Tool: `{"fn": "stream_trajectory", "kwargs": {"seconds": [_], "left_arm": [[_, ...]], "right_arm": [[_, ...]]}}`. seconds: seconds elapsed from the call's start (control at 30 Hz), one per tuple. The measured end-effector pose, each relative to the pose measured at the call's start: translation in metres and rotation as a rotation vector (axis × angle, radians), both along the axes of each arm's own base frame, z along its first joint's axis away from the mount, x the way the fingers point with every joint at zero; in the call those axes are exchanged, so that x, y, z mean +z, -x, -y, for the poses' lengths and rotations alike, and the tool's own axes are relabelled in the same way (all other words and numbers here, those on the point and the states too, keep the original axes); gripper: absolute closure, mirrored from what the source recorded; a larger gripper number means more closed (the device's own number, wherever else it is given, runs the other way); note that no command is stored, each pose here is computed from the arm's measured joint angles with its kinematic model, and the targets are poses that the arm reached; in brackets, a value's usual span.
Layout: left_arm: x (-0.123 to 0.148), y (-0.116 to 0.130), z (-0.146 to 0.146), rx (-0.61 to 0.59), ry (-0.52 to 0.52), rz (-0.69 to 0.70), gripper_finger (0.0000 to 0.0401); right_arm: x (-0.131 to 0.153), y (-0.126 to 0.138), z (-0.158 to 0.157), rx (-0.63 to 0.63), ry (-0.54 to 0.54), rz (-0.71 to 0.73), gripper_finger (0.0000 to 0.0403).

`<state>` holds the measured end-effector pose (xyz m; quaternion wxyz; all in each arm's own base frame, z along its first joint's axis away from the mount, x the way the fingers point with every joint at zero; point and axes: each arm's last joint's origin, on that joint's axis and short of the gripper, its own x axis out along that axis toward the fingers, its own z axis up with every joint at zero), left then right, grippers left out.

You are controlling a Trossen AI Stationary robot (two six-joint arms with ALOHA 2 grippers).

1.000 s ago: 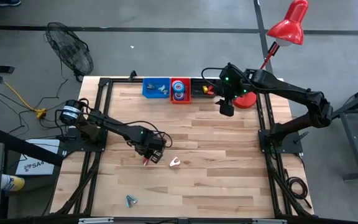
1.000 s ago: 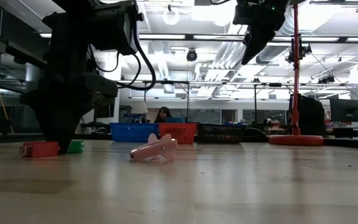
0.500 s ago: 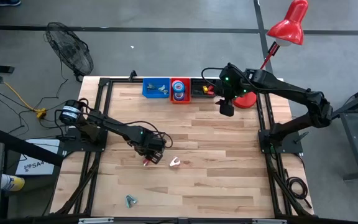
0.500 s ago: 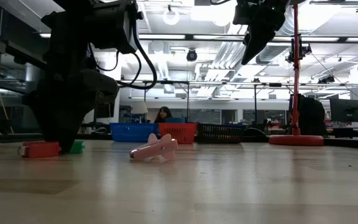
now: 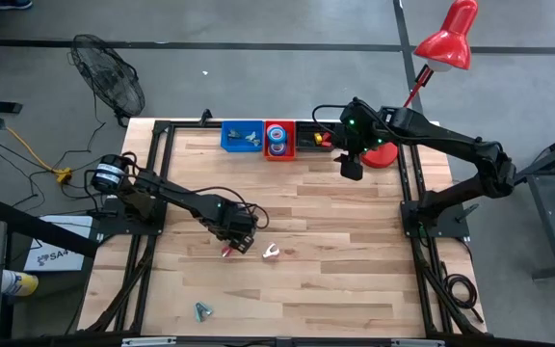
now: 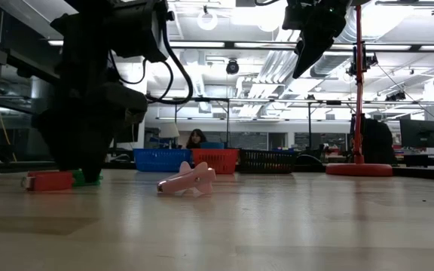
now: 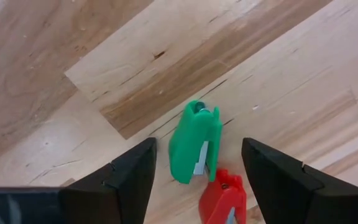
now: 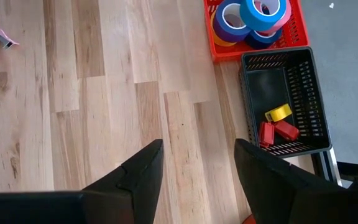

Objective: Pick and place Stapler, Stapler remover, tape
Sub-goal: Put the green stapler into the black basket

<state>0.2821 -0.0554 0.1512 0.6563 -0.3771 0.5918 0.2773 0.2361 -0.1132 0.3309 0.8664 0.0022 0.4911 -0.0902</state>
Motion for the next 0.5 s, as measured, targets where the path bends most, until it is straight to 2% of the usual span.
{"fn": "stream_trajectory", "kwargs": {"seconds": [0.5], "left_arm": [[-0.014,-0.002,0.002,-0.035,0.023,-0.066,0.0172]], "right_arm": [[0.0,0.0,0.0,-0.001,-0.001,-0.001,0.0213]]}}
